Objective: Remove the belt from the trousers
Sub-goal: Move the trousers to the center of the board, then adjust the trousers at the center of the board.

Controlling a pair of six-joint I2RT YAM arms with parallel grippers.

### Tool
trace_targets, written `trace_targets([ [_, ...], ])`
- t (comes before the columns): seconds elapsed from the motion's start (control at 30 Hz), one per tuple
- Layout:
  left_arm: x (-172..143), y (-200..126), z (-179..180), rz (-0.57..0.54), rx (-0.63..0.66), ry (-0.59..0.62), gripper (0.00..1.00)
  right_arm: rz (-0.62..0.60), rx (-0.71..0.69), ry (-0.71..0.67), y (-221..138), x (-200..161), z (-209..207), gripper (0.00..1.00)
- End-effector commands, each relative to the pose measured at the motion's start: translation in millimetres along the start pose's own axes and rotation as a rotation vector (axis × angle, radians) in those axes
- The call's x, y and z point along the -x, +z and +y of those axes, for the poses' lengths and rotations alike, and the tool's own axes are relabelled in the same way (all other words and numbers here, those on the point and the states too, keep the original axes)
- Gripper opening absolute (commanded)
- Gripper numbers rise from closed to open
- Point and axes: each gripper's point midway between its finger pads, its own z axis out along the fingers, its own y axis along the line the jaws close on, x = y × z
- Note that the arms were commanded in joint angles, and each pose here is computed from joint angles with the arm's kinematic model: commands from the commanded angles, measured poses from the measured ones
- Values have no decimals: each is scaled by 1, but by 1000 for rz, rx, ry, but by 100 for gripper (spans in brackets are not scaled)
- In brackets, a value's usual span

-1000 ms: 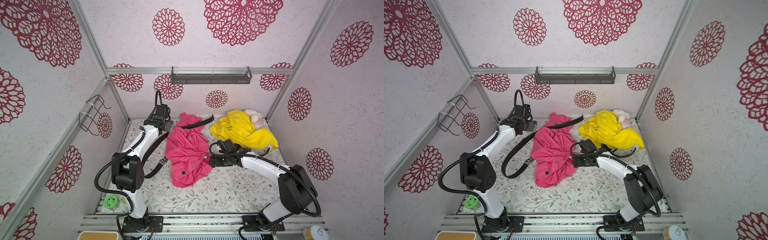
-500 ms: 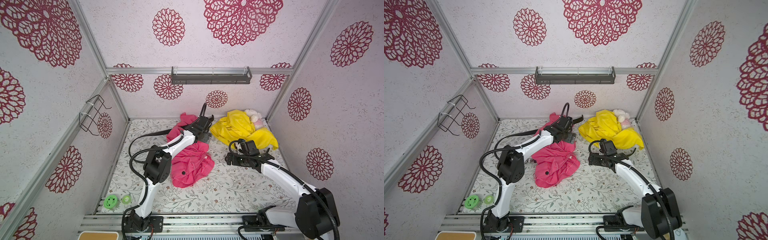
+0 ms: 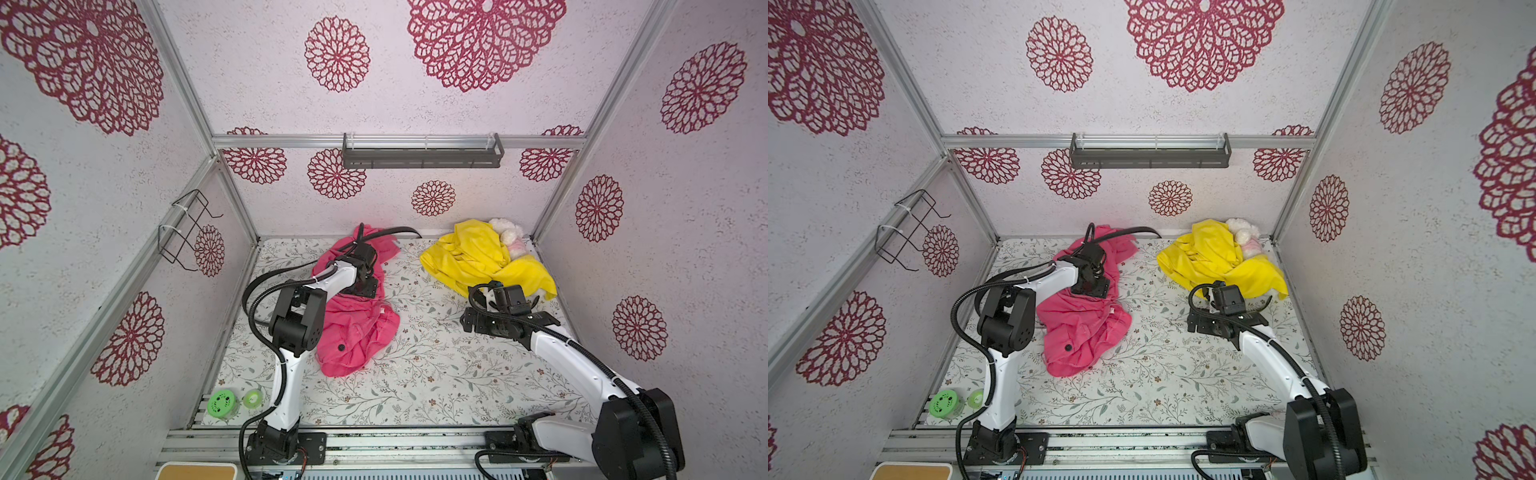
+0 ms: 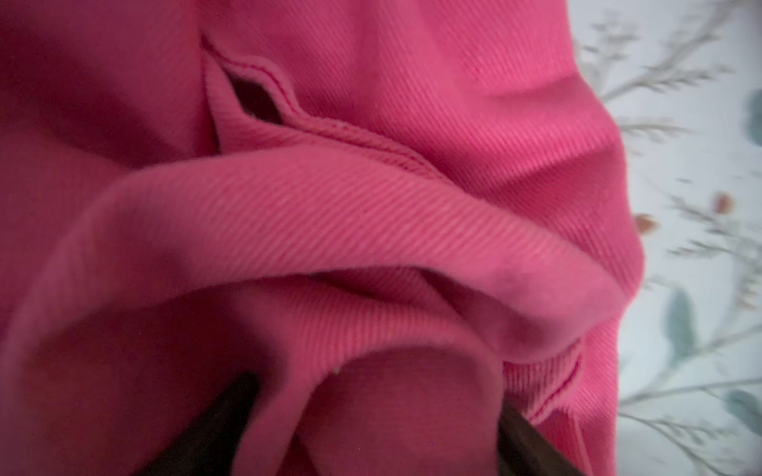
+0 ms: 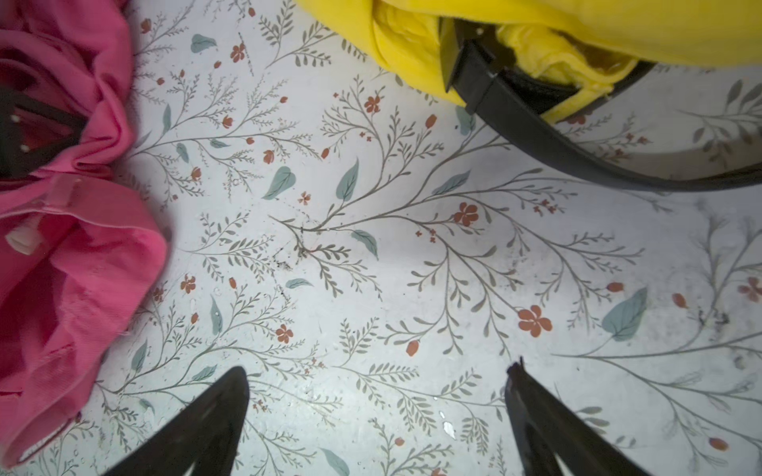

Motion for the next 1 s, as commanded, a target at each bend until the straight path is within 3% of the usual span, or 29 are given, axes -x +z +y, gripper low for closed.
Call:
trace_targets([
  [0.0, 1, 6, 43, 36, 72, -1, 79, -59, -12, -12, -7, 25, -8, 99],
  [0.13, 5, 14, 64, 41, 81, -14, 78, -109, -48, 21, -13, 55, -28, 99],
  [0.3, 23, 2, 56, -4, 33, -33, 84, -187, -76, 79, -10, 101, -49, 99],
  [0.5, 51, -58, 14, -166, -23, -15, 95, -198, -98, 94, 31, 154, -62, 99],
  [0.7, 58, -116, -22, -297, -97, -37, 97, -74, -44, 101, 99, 157, -57, 94],
  [0.83, 54, -138, -33, -341, -147, -70, 98, 39, -9, 81, 135, 128, -45, 78],
  [0.97, 40, -140, -33, -332, -145, -87, 98, 114, 6, 40, 134, 87, -28, 48],
])
